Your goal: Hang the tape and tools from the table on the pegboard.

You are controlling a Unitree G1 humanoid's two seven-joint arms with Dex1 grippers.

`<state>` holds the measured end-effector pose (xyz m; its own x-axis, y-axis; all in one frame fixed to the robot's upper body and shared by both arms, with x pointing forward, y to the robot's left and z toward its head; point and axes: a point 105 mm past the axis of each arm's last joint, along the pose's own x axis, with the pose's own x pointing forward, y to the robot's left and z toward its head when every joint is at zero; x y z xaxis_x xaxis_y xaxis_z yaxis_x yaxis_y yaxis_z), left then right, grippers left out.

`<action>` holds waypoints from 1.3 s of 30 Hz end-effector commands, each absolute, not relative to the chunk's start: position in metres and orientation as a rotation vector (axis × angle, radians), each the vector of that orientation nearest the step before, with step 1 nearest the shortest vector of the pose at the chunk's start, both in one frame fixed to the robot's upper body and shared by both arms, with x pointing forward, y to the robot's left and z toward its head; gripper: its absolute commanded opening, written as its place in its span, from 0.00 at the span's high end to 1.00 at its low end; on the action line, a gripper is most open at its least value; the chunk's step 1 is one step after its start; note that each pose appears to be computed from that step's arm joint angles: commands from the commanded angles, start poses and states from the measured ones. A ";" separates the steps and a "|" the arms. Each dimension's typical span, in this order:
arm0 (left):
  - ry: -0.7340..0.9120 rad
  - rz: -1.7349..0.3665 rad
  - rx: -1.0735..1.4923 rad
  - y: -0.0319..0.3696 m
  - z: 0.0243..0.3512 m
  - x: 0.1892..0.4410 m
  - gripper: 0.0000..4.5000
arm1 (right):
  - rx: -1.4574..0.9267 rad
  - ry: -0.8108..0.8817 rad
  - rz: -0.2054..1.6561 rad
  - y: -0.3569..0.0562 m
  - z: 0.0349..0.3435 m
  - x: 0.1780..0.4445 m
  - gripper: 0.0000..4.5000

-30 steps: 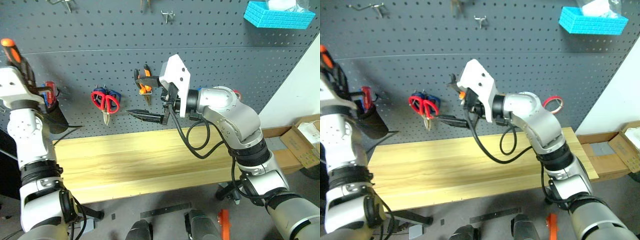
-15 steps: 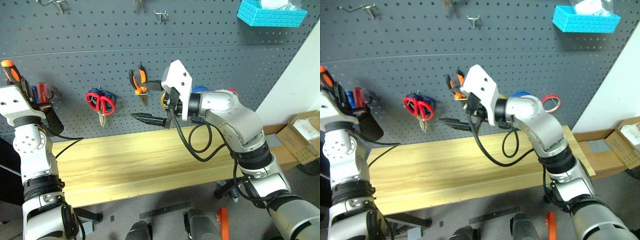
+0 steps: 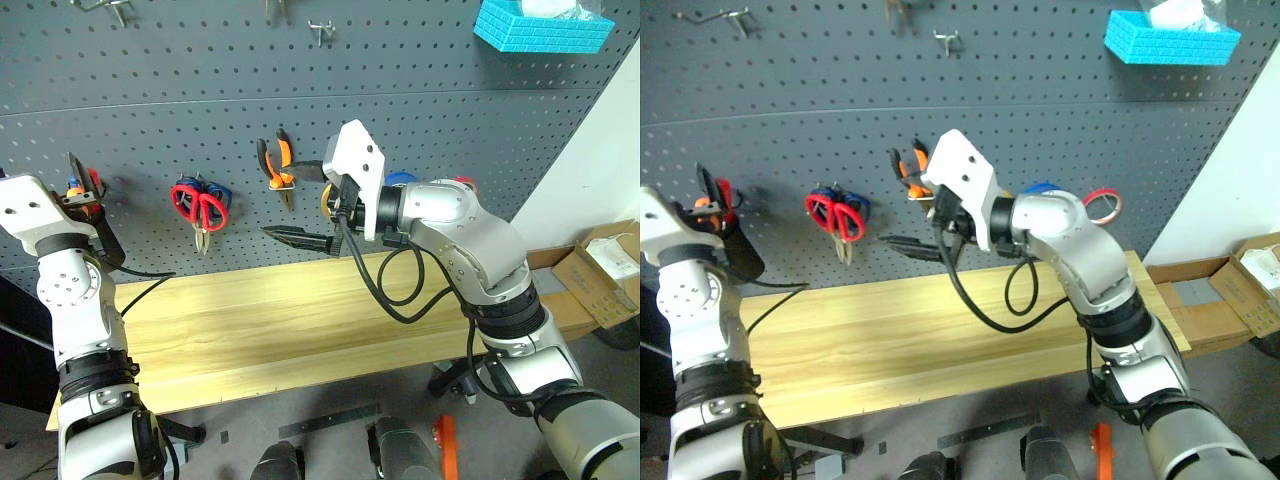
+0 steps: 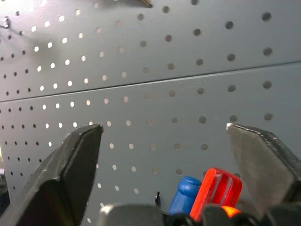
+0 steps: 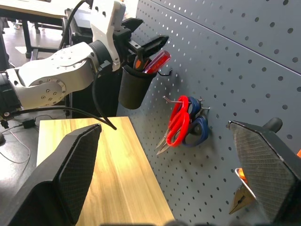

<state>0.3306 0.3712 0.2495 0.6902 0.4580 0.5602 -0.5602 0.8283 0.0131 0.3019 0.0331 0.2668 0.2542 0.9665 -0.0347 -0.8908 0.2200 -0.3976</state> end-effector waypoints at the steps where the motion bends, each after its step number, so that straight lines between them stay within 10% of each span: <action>1: -0.792 0.486 0.203 0.339 0.315 0.319 0.00 | -0.338 -0.335 1.321 0.023 0.289 0.290 0.00; 7: -0.837 0.107 0.285 0.261 0.342 0.329 0.00 | -0.308 -0.378 1.348 0.002 0.296 0.279 0.00; 16: -0.382 -0.379 0.174 0.175 0.244 0.341 0.00 | -0.317 -0.238 1.307 -0.041 0.258 0.271 0.00; 23: -0.032 -0.200 0.105 0.195 0.163 0.344 0.00 | -0.333 -0.060 1.203 -0.060 0.192 0.267 0.00; 39: 0.159 0.006 0.076 0.236 0.082 0.334 0.00 | -0.211 -0.032 0.498 -0.144 0.098 0.330 0.00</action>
